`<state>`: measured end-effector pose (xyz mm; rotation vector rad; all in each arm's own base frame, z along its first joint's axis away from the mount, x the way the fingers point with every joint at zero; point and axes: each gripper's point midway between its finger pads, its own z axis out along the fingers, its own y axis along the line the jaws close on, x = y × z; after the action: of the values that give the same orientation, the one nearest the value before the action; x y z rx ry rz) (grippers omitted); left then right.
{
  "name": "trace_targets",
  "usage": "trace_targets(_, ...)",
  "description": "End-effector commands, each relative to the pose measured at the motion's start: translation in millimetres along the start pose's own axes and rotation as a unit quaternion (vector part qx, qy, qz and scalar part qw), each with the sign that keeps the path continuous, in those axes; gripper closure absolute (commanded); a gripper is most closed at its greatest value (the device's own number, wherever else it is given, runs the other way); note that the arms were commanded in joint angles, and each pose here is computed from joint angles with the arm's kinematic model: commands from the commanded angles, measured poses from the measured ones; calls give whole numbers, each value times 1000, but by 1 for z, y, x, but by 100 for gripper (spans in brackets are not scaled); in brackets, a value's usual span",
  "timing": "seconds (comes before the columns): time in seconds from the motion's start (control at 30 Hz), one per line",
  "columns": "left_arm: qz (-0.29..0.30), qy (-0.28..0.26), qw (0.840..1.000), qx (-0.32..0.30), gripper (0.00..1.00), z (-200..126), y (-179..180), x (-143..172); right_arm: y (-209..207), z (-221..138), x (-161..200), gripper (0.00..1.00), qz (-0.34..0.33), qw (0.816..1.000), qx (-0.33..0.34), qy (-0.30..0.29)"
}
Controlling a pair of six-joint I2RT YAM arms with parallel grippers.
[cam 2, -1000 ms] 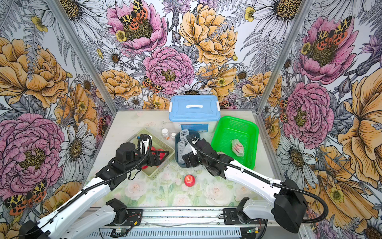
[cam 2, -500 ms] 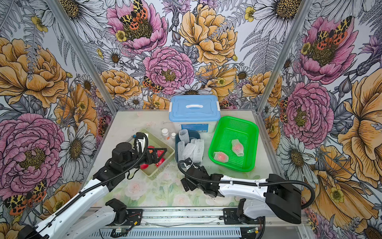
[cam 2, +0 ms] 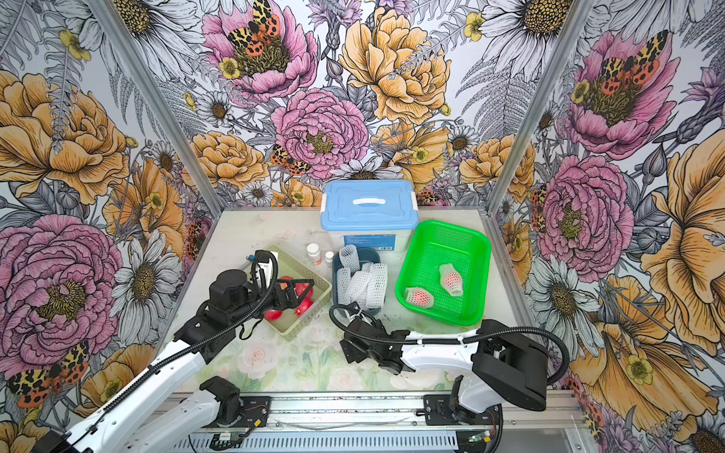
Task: Remove foam nets from apples
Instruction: Pick up the apple from the center of the board, then place the apple in the basket.
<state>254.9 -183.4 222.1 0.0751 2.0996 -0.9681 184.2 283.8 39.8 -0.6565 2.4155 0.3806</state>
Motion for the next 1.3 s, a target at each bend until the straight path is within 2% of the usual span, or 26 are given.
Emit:
trace_targets(0.0, 11, -11, 1000, 1, 1, -1, -2, -10, 6, 2, 6, 14, -1, 1000, -9, 17)
trace_targets(0.27, 12, -23, 1000, -6, 1, -10, 2, -17, 16, -3, 0, 39, -13, 999, -25, 28)
trace_targets(0.43, 4, -34, 999, -23, 1, -20, 8, -28, 40, -29, -32, 49, -35, 996, -80, -4)
trace_targets(0.67, -23, -56, 993, -102, 1, -46, 39, -43, 87, -47, -109, 50, -70, 978, -193, -42)
trace_targets(0.87, -64, -96, 972, -206, 1, -86, 83, -50, 114, -19, -174, 50, -98, 966, -233, -60)
trace_targets(0.93, -78, -105, 964, -230, 1, -95, 94, -52, 122, 1, -183, 49, -103, 964, -240, -54)
trace_targets(1.07, -69, -118, 956, -261, 1, -107, 100, -56, 138, 32, -200, 49, -106, 960, -254, -48)
trace_targets(1.17, -60, -123, 955, -264, 1, -111, 97, -60, 145, 50, -204, 47, -102, 959, -260, -42)
trace_targets(1.27, -54, -125, 955, -262, 1, -112, 94, -63, 148, 68, -201, 41, -99, 961, -258, -29)
